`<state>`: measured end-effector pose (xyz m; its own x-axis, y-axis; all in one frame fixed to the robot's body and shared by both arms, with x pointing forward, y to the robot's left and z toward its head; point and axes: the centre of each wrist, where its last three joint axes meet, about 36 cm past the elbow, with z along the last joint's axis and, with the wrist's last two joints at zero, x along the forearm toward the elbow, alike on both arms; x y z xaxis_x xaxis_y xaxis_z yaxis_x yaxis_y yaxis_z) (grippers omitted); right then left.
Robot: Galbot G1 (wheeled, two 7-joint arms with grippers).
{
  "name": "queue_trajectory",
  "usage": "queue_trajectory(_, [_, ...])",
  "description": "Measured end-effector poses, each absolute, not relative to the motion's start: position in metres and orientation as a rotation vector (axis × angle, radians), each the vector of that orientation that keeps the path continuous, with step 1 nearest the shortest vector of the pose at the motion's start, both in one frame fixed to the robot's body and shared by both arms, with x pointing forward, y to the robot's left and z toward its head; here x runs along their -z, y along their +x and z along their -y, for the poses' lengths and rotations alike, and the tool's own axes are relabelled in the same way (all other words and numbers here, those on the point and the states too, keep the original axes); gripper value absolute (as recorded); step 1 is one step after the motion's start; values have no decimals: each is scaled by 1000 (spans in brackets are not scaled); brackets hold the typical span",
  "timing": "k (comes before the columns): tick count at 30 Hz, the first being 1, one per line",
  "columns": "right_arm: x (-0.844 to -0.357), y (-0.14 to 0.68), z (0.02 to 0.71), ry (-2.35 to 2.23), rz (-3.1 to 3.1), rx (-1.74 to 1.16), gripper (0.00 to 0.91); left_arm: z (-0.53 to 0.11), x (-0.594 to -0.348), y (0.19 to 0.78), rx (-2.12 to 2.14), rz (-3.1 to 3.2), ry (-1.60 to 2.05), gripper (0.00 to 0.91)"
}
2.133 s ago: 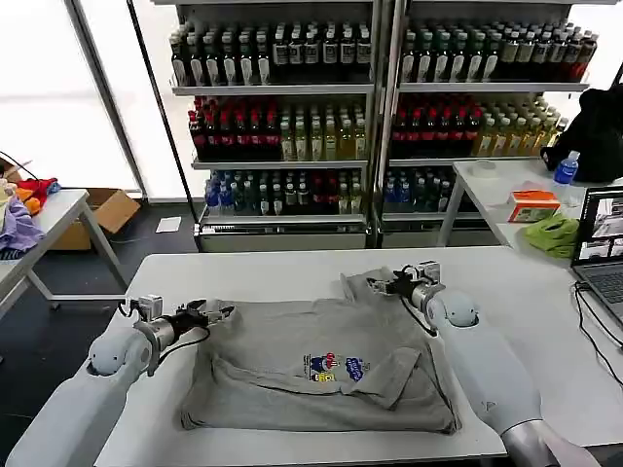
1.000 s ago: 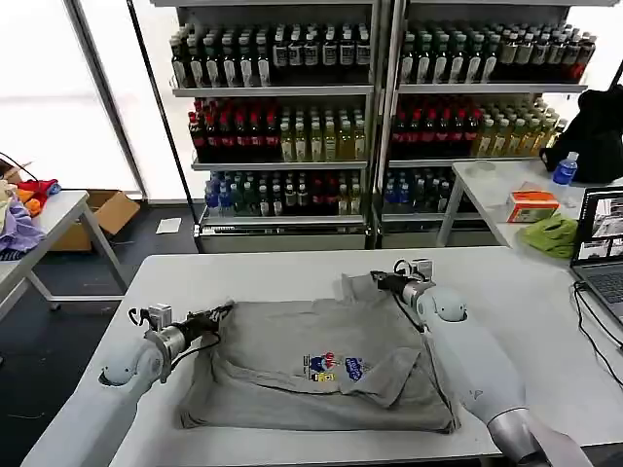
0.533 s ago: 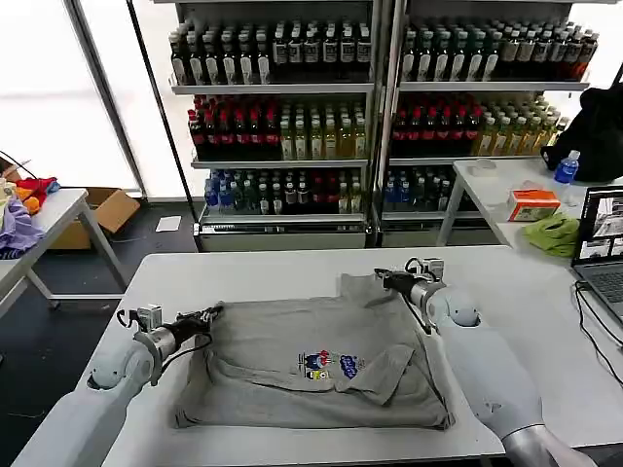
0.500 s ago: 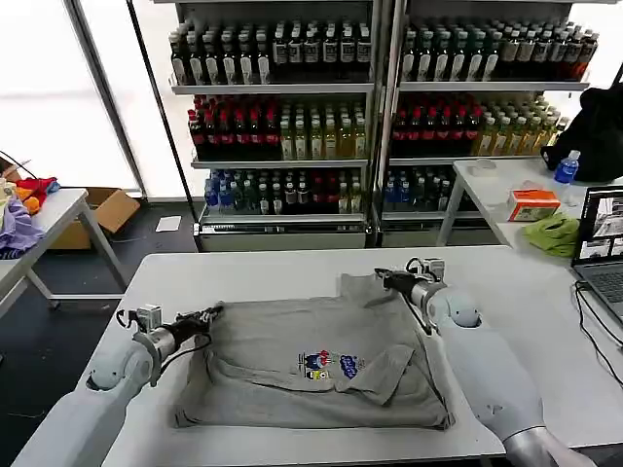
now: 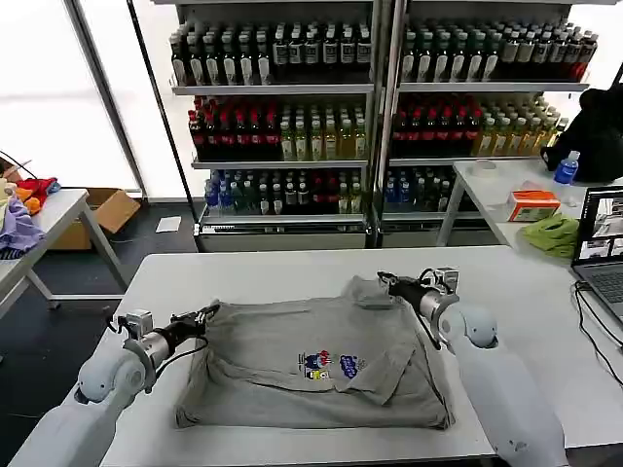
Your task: Fold and organize the clothes.
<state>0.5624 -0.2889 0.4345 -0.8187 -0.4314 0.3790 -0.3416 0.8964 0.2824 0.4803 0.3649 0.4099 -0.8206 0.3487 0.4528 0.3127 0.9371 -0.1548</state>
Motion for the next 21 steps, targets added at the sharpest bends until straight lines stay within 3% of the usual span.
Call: queue_trajectory(21, [-460,452,312,602,2666,309,0,-363,-440,428,-87,2677,-485,10])
